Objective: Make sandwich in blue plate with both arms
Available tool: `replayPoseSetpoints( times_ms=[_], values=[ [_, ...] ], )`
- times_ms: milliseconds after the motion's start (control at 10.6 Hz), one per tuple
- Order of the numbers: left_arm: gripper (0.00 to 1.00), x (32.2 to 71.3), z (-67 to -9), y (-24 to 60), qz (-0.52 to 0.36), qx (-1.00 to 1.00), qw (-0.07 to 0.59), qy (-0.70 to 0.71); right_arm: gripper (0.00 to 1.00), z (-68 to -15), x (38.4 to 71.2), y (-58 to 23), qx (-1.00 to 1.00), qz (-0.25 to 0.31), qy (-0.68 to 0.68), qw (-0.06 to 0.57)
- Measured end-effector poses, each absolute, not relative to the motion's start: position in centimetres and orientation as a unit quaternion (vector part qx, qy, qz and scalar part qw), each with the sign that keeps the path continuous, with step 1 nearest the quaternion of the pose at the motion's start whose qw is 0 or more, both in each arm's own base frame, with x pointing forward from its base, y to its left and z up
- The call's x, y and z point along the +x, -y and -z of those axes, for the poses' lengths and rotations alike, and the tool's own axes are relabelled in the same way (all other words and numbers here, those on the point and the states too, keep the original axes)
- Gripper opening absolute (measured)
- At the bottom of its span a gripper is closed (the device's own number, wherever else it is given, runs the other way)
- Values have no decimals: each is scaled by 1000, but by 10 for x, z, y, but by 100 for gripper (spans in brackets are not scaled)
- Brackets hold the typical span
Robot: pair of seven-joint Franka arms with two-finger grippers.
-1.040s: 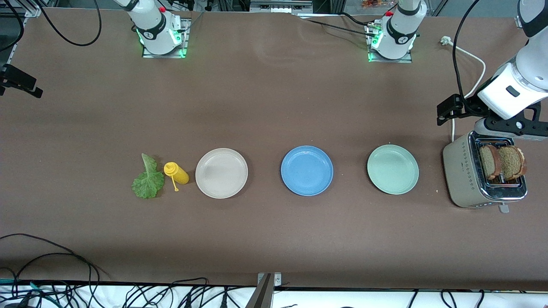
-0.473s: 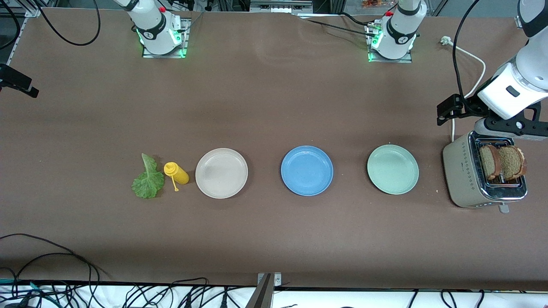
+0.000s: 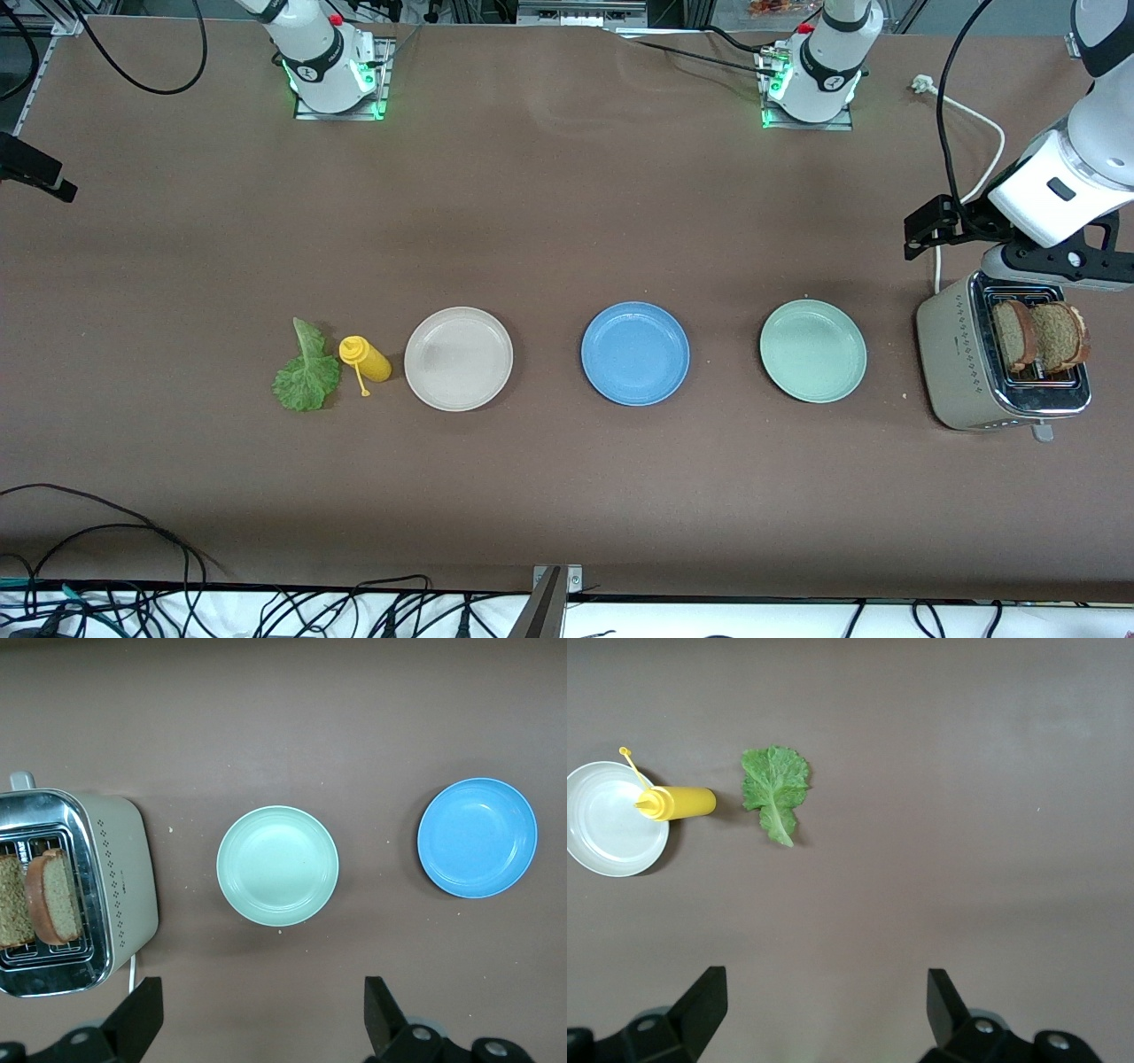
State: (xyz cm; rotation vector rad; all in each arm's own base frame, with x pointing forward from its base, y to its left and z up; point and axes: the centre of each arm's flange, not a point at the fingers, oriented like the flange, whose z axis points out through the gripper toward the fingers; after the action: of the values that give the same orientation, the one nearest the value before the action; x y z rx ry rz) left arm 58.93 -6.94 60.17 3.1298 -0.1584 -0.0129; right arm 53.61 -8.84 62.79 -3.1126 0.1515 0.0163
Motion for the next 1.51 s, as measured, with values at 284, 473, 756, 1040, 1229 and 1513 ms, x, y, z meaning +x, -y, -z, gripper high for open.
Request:
replayPoseSetpoints(
  times_ms=[284, 473, 756, 1040, 1229, 1513],
  values=[
    [100, 589, -602, 69, 4, 999, 4, 51, 100, -628, 536, 90, -999, -5, -50, 13],
    [100, 589, -602, 69, 4, 999, 4, 51, 100, -629, 536, 91, -999, -4, -51, 13],
    [100, 589, -602, 69, 4, 999, 4, 51, 100, -629, 535, 96, -998, -4, -55, 13],
    [100, 589, -602, 69, 4, 999, 4, 51, 100, -630, 534, 99, -998, -3, -58, 14],
    [100, 589, -602, 69, 4, 999, 4, 51, 100, -630, 534, 99, -998, -3, -58, 15],
    [100, 589, -602, 69, 4, 999, 4, 51, 100, -630, 534, 98, -998, -5, -56, 16]
  ],
)
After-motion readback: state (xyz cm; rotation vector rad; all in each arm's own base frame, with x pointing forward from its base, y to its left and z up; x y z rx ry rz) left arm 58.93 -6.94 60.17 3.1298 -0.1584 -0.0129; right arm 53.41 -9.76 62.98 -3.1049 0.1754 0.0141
